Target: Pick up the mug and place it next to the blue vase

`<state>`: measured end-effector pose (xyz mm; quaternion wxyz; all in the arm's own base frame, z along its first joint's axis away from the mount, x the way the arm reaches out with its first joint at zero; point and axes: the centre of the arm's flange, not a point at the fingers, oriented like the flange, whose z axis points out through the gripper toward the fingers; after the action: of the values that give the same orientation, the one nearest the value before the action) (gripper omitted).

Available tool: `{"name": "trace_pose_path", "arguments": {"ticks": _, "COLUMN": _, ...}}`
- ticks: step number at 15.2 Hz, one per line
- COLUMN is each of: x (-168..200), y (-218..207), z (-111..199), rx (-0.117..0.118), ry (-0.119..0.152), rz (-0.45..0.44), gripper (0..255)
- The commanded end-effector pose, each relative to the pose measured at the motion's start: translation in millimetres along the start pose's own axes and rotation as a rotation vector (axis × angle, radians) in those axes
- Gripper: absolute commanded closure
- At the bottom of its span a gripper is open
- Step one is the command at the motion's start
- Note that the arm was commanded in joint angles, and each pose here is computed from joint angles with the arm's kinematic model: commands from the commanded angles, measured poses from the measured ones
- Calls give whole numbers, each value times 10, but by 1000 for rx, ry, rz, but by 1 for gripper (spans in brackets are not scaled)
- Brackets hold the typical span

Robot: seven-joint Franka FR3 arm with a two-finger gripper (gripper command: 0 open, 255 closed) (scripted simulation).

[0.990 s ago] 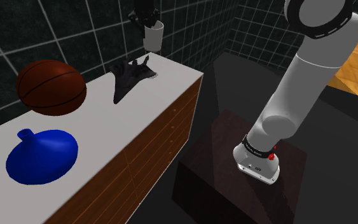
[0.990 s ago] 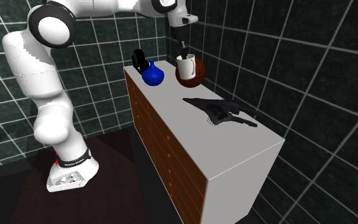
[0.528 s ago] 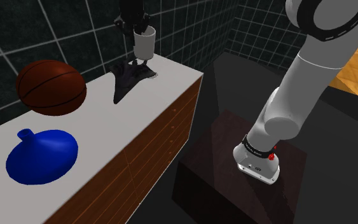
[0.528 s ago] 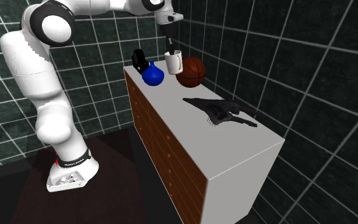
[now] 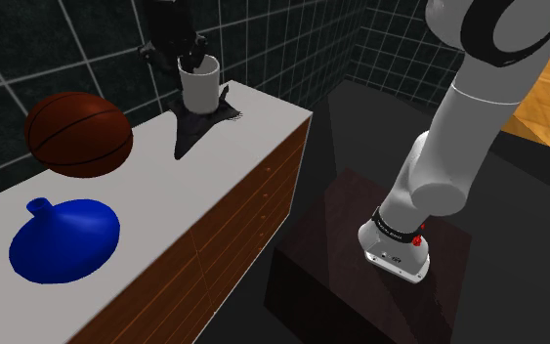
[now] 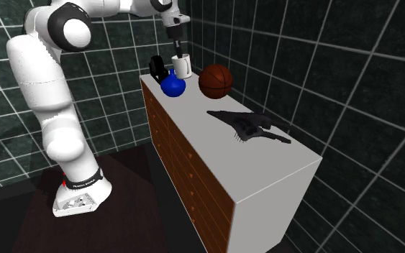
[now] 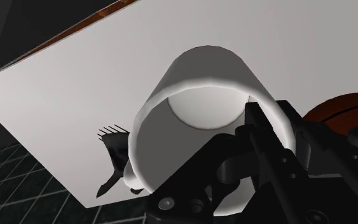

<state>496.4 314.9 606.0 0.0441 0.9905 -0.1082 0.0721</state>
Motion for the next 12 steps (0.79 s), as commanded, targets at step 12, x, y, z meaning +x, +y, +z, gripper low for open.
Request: {"name": "trace_pose_path", "arguments": {"ticks": 12, "x": -961, "y": -1379, "z": -275, "rx": 0, "ry": 1, "rz": 1, "gripper": 255}}
